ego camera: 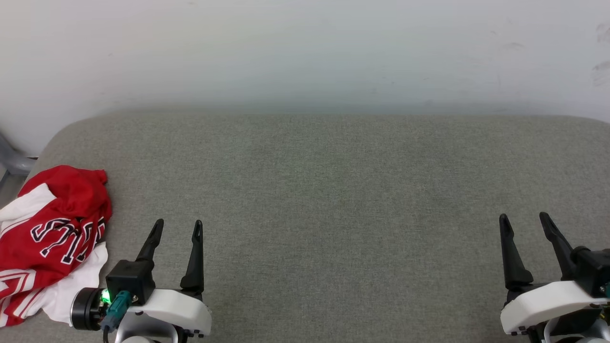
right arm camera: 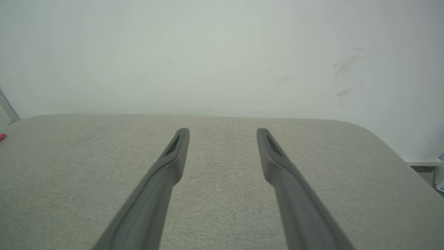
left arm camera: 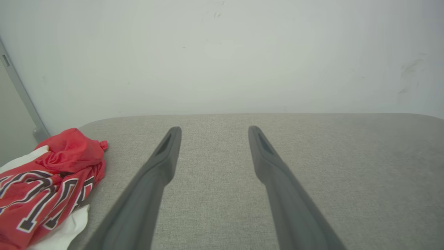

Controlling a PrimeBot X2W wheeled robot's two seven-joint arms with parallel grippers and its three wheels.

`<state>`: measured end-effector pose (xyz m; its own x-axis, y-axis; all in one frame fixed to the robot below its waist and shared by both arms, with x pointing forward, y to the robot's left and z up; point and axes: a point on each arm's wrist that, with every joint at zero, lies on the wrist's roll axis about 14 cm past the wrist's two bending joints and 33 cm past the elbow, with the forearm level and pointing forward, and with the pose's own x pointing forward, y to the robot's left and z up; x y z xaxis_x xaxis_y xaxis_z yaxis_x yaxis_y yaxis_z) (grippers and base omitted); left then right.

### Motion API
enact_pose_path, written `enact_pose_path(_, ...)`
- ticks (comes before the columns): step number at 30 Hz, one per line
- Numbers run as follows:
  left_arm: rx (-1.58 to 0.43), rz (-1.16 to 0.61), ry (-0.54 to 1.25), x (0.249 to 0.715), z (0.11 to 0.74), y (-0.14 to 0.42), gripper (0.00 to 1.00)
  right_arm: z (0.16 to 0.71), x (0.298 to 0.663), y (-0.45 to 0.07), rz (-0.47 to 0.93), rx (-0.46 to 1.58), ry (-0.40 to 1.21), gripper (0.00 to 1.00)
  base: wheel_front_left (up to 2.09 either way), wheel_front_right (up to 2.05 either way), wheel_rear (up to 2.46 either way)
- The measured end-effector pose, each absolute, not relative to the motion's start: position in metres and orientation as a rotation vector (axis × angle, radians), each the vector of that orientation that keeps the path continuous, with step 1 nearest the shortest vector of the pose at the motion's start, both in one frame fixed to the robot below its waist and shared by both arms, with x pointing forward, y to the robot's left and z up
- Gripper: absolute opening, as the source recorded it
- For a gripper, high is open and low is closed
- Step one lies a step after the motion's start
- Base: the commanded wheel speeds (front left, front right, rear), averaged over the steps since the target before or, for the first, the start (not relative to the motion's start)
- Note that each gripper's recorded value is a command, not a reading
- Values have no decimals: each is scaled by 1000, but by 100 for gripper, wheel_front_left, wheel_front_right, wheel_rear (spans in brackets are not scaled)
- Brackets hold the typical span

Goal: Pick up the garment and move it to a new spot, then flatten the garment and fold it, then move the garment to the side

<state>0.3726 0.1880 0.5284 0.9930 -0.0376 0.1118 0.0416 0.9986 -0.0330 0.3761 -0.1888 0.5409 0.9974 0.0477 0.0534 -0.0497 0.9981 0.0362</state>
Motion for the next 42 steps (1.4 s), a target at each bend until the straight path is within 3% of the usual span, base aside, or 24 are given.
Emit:
enact_pose_path(16,6,45,-140,355,531,215,100,548,389,-161,128,-24,-85,100,0,0,0)
enact_pose_path(42,29,487,-167,256,538,332,100,551,420,-11,536,14,-106,100,0,0,0)
